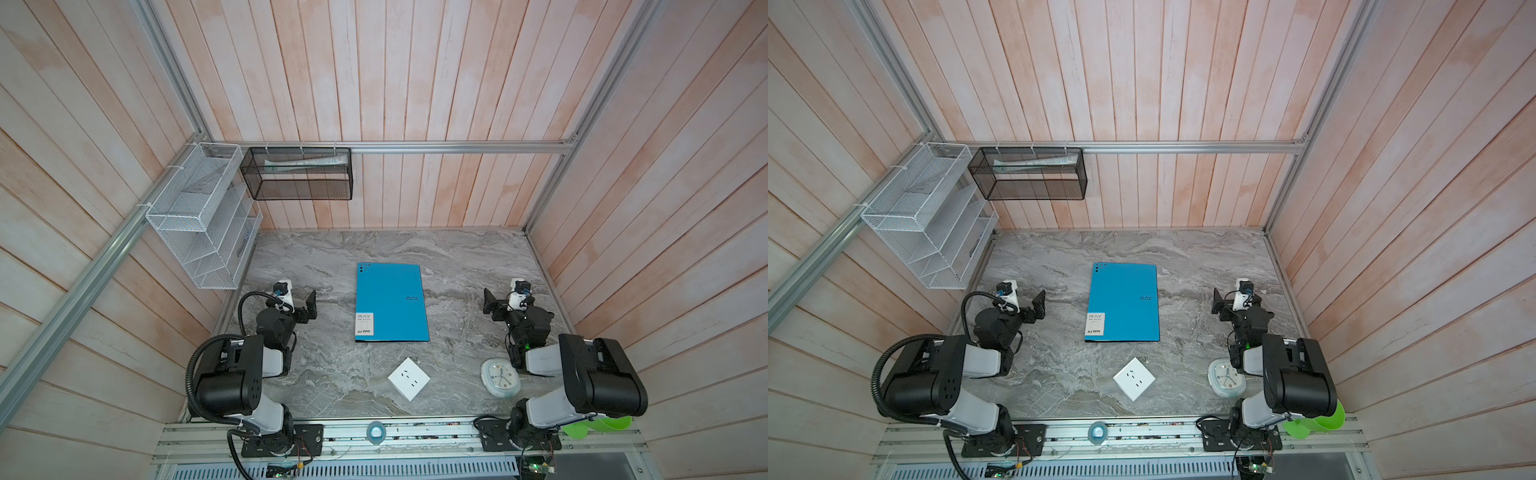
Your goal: Put the files into the folder
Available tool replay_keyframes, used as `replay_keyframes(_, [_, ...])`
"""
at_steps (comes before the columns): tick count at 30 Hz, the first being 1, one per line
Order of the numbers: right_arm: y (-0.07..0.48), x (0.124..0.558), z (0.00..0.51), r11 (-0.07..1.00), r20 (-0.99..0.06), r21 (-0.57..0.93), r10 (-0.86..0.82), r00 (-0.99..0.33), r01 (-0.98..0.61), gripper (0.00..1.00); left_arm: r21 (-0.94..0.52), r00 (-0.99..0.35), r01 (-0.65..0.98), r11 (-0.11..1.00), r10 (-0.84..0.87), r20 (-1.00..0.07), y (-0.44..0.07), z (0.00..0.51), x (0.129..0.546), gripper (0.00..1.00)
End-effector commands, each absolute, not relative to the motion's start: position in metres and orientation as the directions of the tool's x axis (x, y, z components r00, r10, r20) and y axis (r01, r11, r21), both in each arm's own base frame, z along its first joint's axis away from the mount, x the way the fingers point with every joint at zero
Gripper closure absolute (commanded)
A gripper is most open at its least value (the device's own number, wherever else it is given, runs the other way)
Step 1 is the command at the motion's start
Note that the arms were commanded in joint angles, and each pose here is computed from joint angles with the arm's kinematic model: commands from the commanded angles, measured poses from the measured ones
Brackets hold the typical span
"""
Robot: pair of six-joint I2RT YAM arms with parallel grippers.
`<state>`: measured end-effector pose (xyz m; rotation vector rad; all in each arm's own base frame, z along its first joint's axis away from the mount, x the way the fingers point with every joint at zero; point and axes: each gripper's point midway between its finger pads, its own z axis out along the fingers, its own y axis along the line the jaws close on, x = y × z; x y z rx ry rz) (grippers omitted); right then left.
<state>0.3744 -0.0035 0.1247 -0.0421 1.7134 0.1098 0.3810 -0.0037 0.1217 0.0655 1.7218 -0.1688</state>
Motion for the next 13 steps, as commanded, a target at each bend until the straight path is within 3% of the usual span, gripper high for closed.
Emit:
replay_keyframes(1, [-0.0039,0.3760,0.1251,0.996,-0.989,0.034,0.021,-0.145,-0.086,0.02,-0.056,-0.133,0.138,0.989,-0.037,-0.990,-0.0033,0.1306,0.3845,0.00])
replay_keyframes(13, [-0.0040,0.3760,0.1248,0.996,-0.989,0.034,0.021,-0.146,-0.086,0.02,-0.049,-0.136,0.132,0.990,-0.031,-0.990,-0.0037,0.1300,0.3855,0.00])
